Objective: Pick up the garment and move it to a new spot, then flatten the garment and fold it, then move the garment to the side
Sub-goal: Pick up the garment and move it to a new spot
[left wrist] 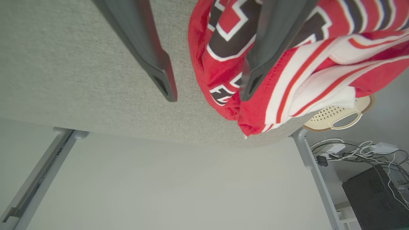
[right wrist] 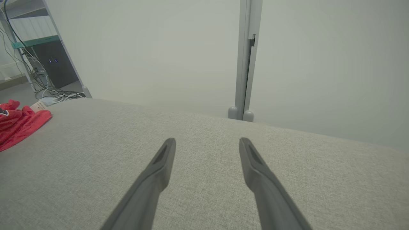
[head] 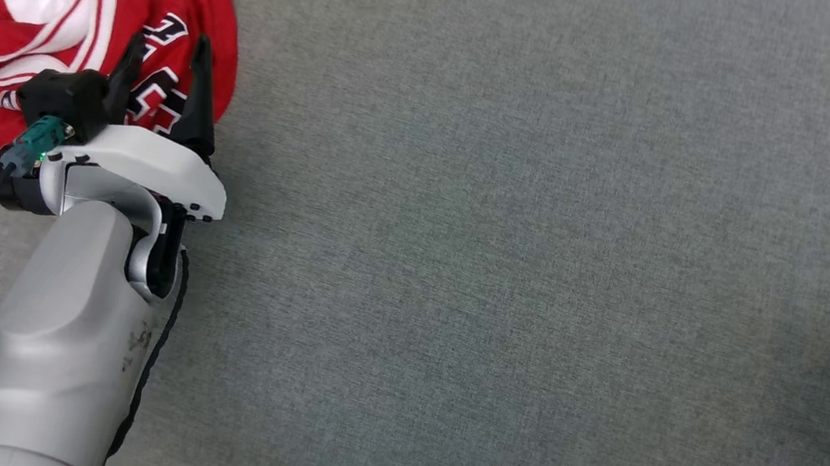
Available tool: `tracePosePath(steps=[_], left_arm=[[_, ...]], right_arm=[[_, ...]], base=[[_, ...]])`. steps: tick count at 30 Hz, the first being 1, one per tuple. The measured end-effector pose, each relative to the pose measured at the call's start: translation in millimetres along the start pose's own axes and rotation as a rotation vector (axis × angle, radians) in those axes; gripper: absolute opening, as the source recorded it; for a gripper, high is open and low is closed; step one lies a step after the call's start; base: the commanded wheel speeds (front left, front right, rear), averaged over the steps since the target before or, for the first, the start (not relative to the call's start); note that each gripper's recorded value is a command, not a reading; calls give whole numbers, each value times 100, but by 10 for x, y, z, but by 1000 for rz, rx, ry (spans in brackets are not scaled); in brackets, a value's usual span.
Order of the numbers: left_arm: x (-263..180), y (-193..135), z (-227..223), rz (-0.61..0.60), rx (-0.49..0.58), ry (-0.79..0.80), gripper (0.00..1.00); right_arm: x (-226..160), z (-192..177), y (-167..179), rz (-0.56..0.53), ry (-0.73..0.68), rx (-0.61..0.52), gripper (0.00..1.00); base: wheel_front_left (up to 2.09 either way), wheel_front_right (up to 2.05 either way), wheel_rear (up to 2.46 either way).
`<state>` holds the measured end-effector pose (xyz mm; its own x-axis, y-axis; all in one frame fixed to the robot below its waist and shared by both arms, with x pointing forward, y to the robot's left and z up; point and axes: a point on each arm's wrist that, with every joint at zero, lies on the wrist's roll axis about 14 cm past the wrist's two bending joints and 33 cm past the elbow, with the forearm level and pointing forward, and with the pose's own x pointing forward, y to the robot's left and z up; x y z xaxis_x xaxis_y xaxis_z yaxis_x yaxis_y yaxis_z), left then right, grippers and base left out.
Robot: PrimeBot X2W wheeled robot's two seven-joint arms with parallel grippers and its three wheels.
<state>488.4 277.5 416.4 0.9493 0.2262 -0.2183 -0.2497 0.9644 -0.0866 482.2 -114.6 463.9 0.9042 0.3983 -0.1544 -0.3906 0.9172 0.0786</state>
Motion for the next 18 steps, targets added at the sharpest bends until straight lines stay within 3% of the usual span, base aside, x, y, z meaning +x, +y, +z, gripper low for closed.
tracePosePath(steps=[6, 8, 9, 18], left_arm=[[180, 200, -700, 78, 3, 217, 100], [250, 221, -709, 87, -1, 223, 59], [268, 227, -705, 88, -1, 222, 0], [220, 275, -162, 91, 31, 53, 0]], right_arm=[[92, -354, -152, -27, 67, 23, 100], [76, -410, -192, -38, 80, 24, 100], [72, -418, -208, -43, 80, 24, 100], [13, -168, -204, -53, 13, -1, 100]], base=[[0, 0, 0], [0, 0, 0], [0, 0, 0], [0, 0, 0]])
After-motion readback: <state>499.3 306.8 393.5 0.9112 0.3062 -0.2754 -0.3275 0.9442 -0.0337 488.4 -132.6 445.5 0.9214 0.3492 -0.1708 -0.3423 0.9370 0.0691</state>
